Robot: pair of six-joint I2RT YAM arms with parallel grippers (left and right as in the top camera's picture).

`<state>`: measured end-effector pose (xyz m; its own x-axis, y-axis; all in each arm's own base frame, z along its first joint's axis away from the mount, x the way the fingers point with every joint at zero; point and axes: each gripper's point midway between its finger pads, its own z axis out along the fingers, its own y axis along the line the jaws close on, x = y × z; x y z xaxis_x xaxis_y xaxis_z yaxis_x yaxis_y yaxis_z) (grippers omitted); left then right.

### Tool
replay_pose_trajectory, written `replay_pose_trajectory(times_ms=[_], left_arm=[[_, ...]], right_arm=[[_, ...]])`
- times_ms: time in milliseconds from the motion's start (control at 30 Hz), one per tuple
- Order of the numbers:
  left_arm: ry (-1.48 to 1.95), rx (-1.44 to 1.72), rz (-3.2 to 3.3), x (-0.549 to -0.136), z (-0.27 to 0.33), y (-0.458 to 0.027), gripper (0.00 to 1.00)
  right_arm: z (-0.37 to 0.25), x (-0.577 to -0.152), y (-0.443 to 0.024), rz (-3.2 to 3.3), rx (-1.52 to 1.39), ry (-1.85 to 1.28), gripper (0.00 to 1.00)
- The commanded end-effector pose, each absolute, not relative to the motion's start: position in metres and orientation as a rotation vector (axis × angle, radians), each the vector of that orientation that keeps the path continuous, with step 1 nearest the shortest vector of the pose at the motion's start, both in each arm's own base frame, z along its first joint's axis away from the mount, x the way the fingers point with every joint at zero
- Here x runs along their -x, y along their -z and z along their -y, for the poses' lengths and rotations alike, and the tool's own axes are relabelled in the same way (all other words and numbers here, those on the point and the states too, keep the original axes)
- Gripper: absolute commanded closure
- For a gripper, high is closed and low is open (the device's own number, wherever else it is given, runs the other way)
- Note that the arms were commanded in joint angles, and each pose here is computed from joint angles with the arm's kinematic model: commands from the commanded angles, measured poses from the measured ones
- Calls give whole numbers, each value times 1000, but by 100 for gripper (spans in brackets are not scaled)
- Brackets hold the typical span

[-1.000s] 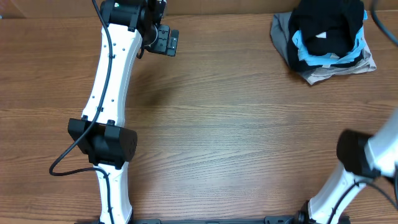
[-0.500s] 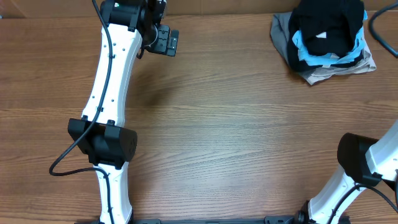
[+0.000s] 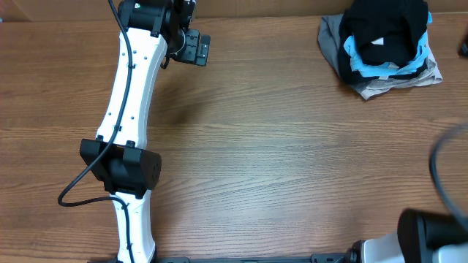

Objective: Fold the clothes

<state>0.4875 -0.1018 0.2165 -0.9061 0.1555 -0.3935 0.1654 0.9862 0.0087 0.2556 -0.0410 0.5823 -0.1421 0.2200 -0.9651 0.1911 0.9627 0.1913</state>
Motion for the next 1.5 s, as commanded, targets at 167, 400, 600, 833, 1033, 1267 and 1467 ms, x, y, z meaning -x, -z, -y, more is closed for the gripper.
replay_pose_trajectory(times_ms=[167,400,600,833,1033,1267,1467], left_arm=[[32,-247,-2711,-487,99,-223,0],[32,-247,-2711,-487,99,-223,0],[32,-247,-2711,-487,99,-223,0],[32,-247,-2711,-487,99,-223,0],[32,-247,-2711,-487,99,-223,0],[32,-247,-2711,-487,99,-223,0],[32,-247,-2711,-487,99,-223,0]], right_arm=[[31,-185,-656,-1405,-265,-30,0],[-1,-166,-710,-1201,-95,-158,0],[-24,-186,-708,-1132,66,-240,0],[-20,-227,-649,-1146,75,-248,0],[-15,-247,-581,-1071,79,-229,0],[6,-249,-487,-1002,-76,-124,0],[-5,-257,-406,-1117,11,-30,0]])
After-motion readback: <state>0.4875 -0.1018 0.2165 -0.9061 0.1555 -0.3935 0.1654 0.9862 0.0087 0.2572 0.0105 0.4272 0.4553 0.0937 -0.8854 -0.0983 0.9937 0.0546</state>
